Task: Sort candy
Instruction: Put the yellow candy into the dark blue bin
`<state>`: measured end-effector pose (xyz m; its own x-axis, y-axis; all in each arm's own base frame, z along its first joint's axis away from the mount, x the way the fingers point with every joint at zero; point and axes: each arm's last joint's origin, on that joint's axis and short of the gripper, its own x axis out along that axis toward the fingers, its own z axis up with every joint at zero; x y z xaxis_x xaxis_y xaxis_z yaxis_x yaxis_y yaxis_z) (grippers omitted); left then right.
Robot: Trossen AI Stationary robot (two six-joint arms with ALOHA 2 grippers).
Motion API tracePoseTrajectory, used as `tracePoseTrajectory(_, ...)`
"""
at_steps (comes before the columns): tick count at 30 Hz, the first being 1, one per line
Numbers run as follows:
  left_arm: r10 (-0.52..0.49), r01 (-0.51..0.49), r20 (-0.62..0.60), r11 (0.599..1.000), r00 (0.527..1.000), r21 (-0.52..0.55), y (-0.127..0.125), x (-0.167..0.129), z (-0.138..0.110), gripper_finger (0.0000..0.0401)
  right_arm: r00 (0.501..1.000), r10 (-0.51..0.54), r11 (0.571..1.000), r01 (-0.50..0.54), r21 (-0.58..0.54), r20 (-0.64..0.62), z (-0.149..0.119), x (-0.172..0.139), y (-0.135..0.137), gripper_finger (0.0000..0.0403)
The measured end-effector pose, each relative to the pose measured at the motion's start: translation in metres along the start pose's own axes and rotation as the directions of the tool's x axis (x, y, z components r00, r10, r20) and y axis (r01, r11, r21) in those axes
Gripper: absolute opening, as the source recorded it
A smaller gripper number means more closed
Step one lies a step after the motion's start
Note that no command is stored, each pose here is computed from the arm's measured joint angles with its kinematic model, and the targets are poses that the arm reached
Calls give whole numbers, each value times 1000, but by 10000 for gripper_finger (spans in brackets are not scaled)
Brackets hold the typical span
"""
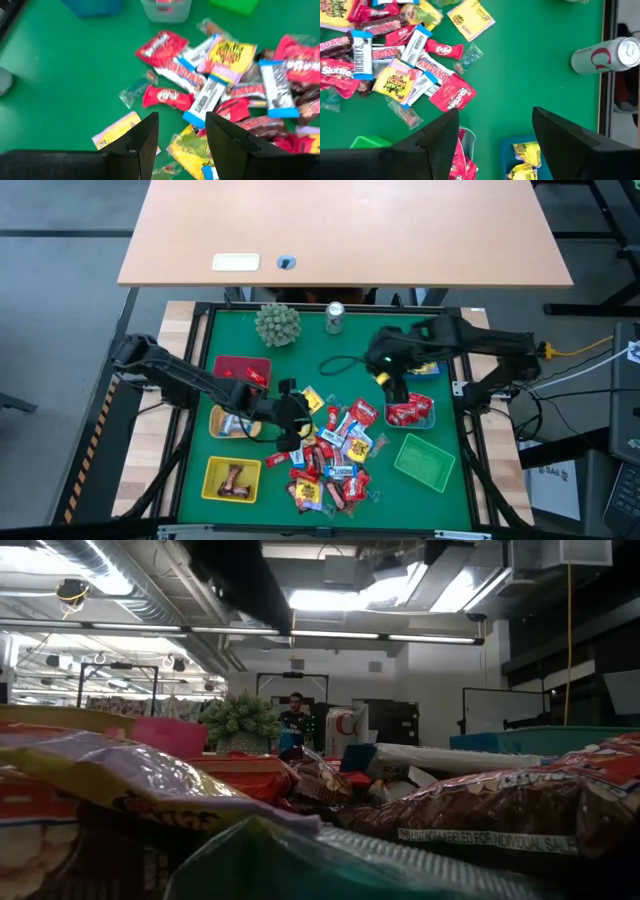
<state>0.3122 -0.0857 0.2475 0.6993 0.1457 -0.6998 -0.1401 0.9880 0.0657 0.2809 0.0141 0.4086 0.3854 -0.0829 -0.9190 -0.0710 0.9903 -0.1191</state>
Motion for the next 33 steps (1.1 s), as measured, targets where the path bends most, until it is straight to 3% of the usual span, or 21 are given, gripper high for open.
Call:
tracePoseTrajectory(5,2,-2,-67,1000,998,9,0,22,-7,149,998,-38,998,36,44,50,-35,3,15,250)
tracePoseTrajectory(16,57,-51,-198,998,979,38,0,66,-28,149,982,-25,971,-20,237,187,-118,56,27,250)
tracePoseTrajectory(26,114,-108,-291,994,950,37,10,99,-45,149,963,-26,969,-42,245,267,-134,106,34,250)
tracePoseTrajectory(33,143,-146,-319,989,937,13,26,109,-47,149,958,-26,969,-46,244,285,-138,118,35,250)
